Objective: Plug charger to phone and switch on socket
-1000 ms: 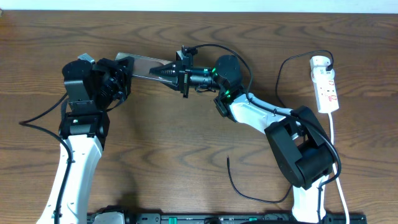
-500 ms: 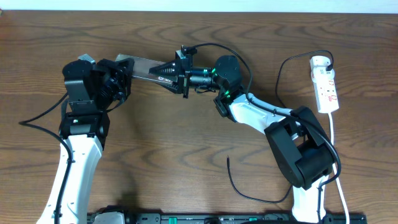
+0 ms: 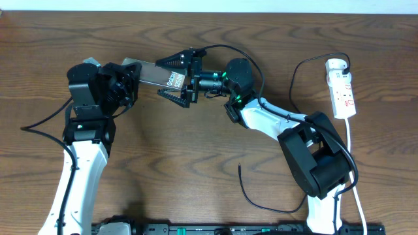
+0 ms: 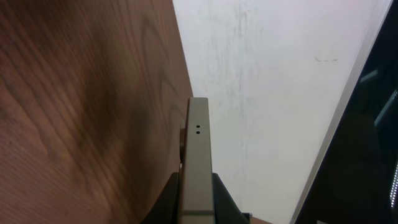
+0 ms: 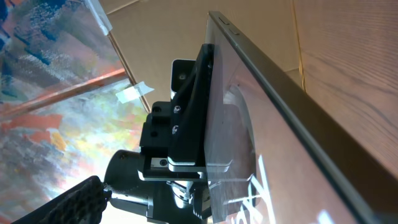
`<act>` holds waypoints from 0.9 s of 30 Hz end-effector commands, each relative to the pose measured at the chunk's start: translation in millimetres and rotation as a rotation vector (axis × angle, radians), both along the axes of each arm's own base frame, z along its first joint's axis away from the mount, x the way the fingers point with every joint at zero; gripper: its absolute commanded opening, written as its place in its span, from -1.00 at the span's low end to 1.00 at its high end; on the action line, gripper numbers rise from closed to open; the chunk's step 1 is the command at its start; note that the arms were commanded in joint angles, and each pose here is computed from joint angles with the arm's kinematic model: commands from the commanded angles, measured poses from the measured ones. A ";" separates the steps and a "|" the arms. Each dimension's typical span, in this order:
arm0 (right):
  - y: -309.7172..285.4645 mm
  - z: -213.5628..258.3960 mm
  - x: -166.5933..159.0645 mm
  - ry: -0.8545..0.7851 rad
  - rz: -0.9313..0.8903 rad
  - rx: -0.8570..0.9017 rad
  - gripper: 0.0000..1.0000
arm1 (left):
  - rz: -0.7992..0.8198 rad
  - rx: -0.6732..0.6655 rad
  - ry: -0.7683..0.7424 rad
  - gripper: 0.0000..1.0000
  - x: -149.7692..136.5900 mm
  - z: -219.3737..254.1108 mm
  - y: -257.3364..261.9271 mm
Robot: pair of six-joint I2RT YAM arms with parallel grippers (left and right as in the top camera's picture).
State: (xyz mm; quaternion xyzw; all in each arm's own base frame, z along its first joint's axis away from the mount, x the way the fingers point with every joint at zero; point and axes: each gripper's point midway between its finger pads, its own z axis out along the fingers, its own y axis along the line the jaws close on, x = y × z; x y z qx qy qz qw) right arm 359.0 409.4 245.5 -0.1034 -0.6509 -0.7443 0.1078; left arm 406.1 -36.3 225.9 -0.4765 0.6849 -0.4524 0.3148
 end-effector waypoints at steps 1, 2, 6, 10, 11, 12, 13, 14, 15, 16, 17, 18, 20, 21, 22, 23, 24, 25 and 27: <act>2.1 5.2 -2.9 -0.022 0.010 0.007 0.99 | 0.011 -0.006 -0.011 -0.85 0.8 2.5 5.8; 1.8 5.6 -2.7 -0.024 0.009 0.009 0.99 | 0.018 -0.021 -0.009 -0.85 0.9 3.2 7.5; -1.7 6.1 0.5 -0.039 0.001 0.010 0.99 | 0.009 -0.042 -0.062 -0.85 4.0 15.9 15.6; -8.4 4.9 2.8 -0.042 0.013 0.003 0.99 | 0.036 -0.051 -0.079 -0.85 4.2 20.1 34.5; -10.2 4.7 3.2 -0.044 0.018 0.002 0.99 | 0.041 -0.054 -0.080 -0.85 3.7 20.6 39.5; -12.3 4.4 4.0 -0.046 0.020 0.000 0.98 | 0.046 -0.059 -0.082 -0.85 3.0 21.1 44.5; -13.8 4.3 4.7 -0.050 0.021 -0.001 0.99 | 0.049 -0.065 -0.083 -0.85 2.0 21.4 49.4; -14.9 3.9 5.2 -0.050 0.022 -0.002 0.99 | 0.054 -0.071 -0.085 -0.85 0.9 22.2 55.4; -16.4 3.9 6.7 -0.050 0.019 -0.003 0.99 | 0.058 -0.076 -0.086 -0.85 -0.2 22.7 60.6; -17.7 3.9 8.1 -0.050 0.015 -0.003 0.98 | 0.062 -0.081 -0.088 -0.85 -1.5 23.0 65.5; -19.1 3.9 9.7 -0.051 0.011 -0.003 0.99 | 0.064 -0.087 -0.090 -0.85 -2.8 23.8 70.2; -20.1 4.1 10.7 -0.051 0.008 -0.003 0.98 | 0.064 -0.090 -0.093 -0.85 -4.3 24.4 74.9; -22.6 4.1 13.5 -0.062 -0.001 -0.003 0.98 | 0.051 -0.110 -0.100 -0.85 -8.6 26.7 81.9; -24.2 4.1 15.0 -0.071 -0.005 -0.003 0.99 | 0.036 -0.122 -0.104 -0.85 -11.0 28.1 83.3; -26.0 4.1 16.6 -0.093 -0.012 -0.003 0.99 | 0.013 -0.134 -0.110 -0.85 -14.2 30.0 84.2; -27.9 6.3 18.1 -0.161 -0.026 0.003 0.99 | -0.012 -0.140 -0.118 -0.85 -17.4 31.7 84.5; -30.1 10.2 20.8 -0.266 -0.055 0.012 0.98 | -0.038 -0.141 -0.128 -0.86 -20.3 33.4 84.2; -32.7 12.0 23.2 -0.371 -0.079 0.015 0.99 | -0.067 -0.140 -0.139 -0.85 -23.3 35.4 83.3; -35.4 8.6 23.3 -0.458 -0.077 0.002 0.99 | -0.129 -0.132 -0.166 -0.85 -29.8 39.1 80.5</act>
